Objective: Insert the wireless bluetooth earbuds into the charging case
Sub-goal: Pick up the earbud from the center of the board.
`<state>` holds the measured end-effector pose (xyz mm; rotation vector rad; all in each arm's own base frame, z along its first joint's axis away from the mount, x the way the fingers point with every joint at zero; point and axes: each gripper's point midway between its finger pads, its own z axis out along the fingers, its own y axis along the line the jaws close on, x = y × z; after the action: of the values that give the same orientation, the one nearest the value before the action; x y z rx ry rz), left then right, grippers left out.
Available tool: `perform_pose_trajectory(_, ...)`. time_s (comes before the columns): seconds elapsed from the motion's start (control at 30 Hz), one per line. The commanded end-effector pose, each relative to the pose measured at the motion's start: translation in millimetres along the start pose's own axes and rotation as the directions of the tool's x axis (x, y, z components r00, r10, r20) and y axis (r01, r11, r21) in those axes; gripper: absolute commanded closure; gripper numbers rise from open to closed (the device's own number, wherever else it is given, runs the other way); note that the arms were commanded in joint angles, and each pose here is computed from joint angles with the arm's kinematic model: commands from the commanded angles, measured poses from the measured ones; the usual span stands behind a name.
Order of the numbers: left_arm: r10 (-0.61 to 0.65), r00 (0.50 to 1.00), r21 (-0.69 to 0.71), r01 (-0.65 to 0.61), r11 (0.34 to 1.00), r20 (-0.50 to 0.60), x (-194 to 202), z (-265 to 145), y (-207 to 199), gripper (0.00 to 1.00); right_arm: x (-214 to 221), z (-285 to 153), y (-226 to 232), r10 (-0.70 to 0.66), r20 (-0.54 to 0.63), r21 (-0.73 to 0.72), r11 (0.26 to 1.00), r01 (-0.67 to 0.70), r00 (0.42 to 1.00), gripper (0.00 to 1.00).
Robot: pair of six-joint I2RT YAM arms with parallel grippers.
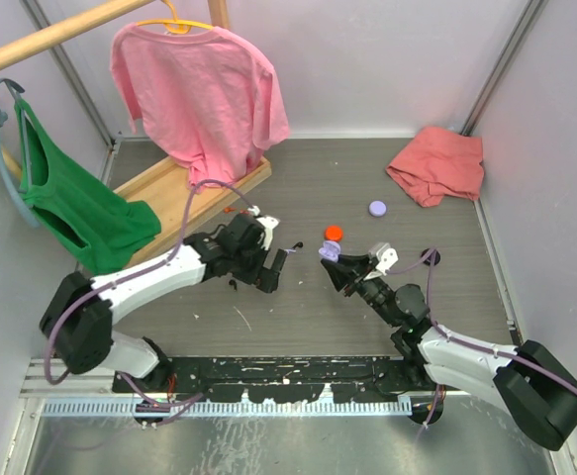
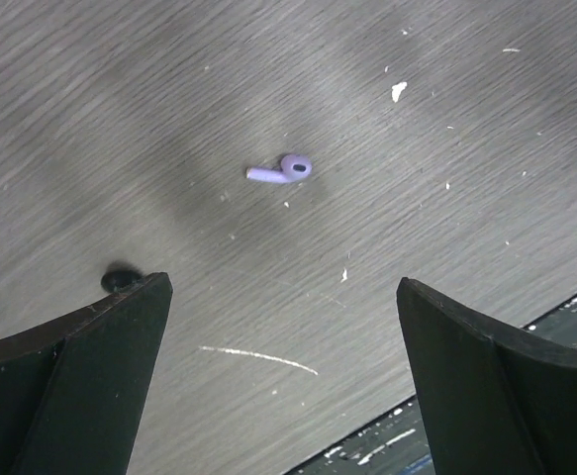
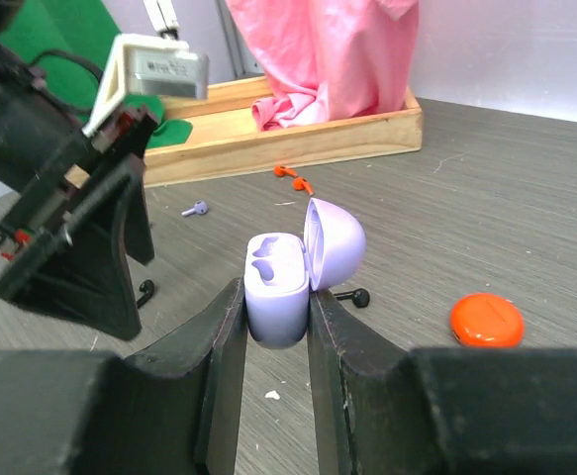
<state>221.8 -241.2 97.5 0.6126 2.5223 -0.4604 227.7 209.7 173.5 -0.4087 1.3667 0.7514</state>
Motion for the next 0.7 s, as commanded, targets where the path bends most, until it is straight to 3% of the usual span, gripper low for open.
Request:
perform_pose_trajectory(0.0, 0.133, 0.988, -0.003, -0.133, 0.991, 0.082, -40, 14, -16, 0.01, -22, 0, -8, -0.012, 0.095, 0.054, 0.999, 0.007, 0.995, 0.99)
perform_pose_trajectory(0.37, 0.192, 0.981, 0.030, -0.191, 0.981, -0.026, -39, 62, -27, 0.21, -18, 0, -16, -0.022, 0.078, 0.096, 0.995, 0.015, 0.997, 0.99)
perform_pose_trajectory(0.67, 0.183, 0.978, 0.060, -0.178, 0.982, -0.100, -24, 79, -30, 0.23, -15, 1, -18, -0.023, 0.065, 0.104, 0.994, 0.017, 0.998, 0.99)
